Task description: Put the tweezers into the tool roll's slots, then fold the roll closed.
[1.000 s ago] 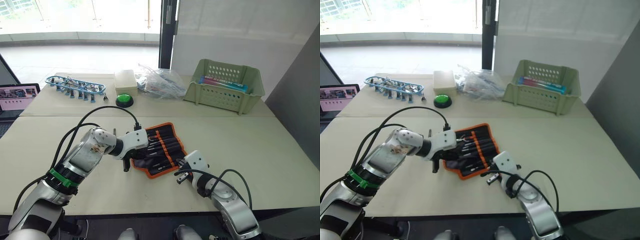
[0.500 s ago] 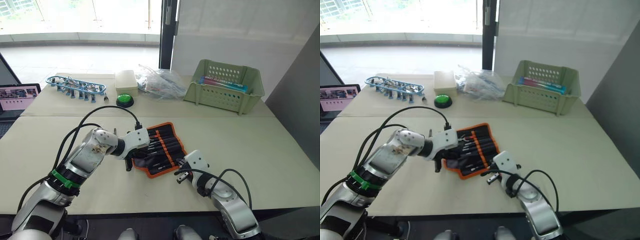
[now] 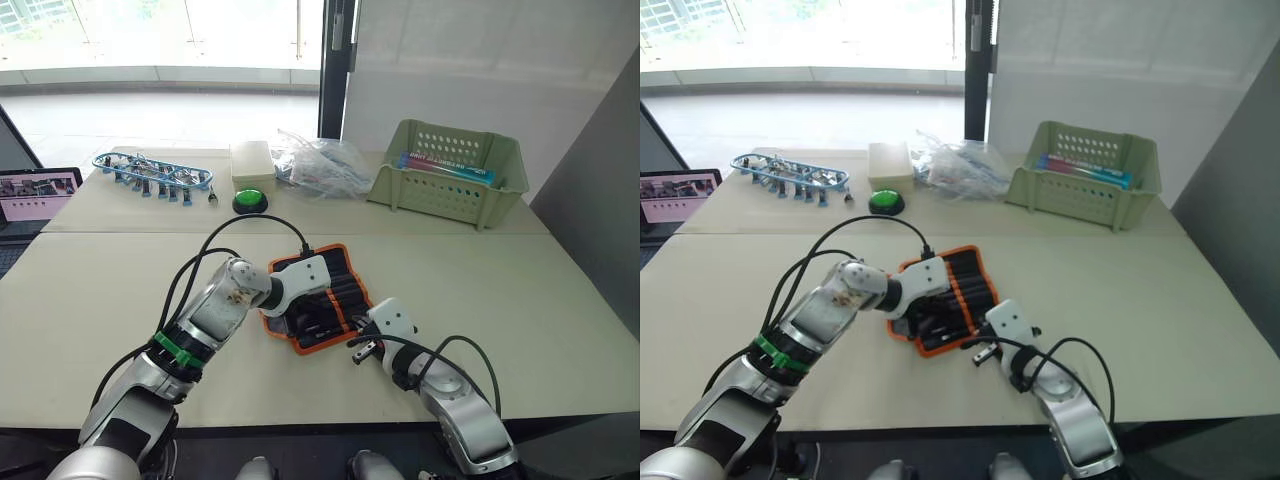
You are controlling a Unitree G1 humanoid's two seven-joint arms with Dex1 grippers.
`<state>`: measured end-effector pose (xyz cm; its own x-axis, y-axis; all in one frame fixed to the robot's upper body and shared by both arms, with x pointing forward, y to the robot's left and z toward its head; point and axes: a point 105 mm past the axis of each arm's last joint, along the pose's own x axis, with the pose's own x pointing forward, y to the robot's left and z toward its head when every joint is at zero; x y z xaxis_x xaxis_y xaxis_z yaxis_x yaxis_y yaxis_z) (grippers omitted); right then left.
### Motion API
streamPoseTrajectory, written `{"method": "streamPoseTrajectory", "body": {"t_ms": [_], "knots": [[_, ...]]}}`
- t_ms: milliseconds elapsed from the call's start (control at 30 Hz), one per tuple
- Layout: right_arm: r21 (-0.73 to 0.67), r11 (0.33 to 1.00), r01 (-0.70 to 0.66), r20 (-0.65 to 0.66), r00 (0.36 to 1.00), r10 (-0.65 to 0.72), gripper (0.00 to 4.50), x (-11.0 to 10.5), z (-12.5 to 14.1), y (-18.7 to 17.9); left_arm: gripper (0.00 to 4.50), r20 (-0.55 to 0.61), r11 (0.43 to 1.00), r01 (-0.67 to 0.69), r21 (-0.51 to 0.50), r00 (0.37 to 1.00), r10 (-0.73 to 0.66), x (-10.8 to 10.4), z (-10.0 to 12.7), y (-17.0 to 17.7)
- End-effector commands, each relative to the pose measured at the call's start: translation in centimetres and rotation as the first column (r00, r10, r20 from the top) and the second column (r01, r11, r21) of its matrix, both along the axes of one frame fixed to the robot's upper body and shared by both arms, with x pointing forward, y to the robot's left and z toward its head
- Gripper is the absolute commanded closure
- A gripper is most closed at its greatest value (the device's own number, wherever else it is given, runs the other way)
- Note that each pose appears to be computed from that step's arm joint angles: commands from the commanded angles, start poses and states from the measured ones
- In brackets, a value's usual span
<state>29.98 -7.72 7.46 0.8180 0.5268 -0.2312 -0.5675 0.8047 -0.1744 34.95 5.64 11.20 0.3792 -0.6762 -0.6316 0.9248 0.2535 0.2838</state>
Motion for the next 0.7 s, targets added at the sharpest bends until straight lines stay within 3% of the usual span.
{"method": "streamPoseTrajectory", "body": {"t_ms": [33, 100, 333, 533, 567, 700], "knots": [[-0.014, 1.000, -0.012, -0.057, 0.998, 0.011, 4.50, -0.4, -1.4, 0.4, 4.49, 0.057, 0.999, 0.037, -0.014, 0.998, -0.036, 0.4, 0.9, -1.2], [-0.015, 1.000, -0.012, -0.059, 0.998, 0.011, 4.50, -0.4, -1.4, 0.3, 4.49, 0.061, 0.999, 0.026, -0.029, 0.998, -0.024, 0.6, 1.1, -1.2], [-0.016, 1.000, -0.016, -0.063, 0.998, 0.015, 4.50, -0.4, -1.5, 0.4, 2.19, 0.101, 0.989, 0.009, -0.145, 0.995, 0.006, -0.1, 4.7, 0.4], [-0.020, 1.000, -0.022, -0.065, 0.998, 0.020, 4.50, -0.3, -1.7, 0.3, 0.22, 0.091, 0.966, -0.124, -0.227, 0.985, 0.148, -2.5, 7.3, 6.7], [-0.021, 1.000, -0.023, -0.065, 0.998, 0.021, 4.50, -0.2, -1.7, 0.3, 0.03, 0.081, 0.958, -0.162, -0.236, 0.979, 0.185, -2.9, 7.3, 7.8], [-0.023, 0.999, -0.035, -0.069, 0.997, 0.034, 4.50, -0.3, -1.8, 0.3, 0.03, 0.064, 0.898, -0.368, -0.243, 0.917, 0.393, -4.9, 5.9, 13.7]]}}
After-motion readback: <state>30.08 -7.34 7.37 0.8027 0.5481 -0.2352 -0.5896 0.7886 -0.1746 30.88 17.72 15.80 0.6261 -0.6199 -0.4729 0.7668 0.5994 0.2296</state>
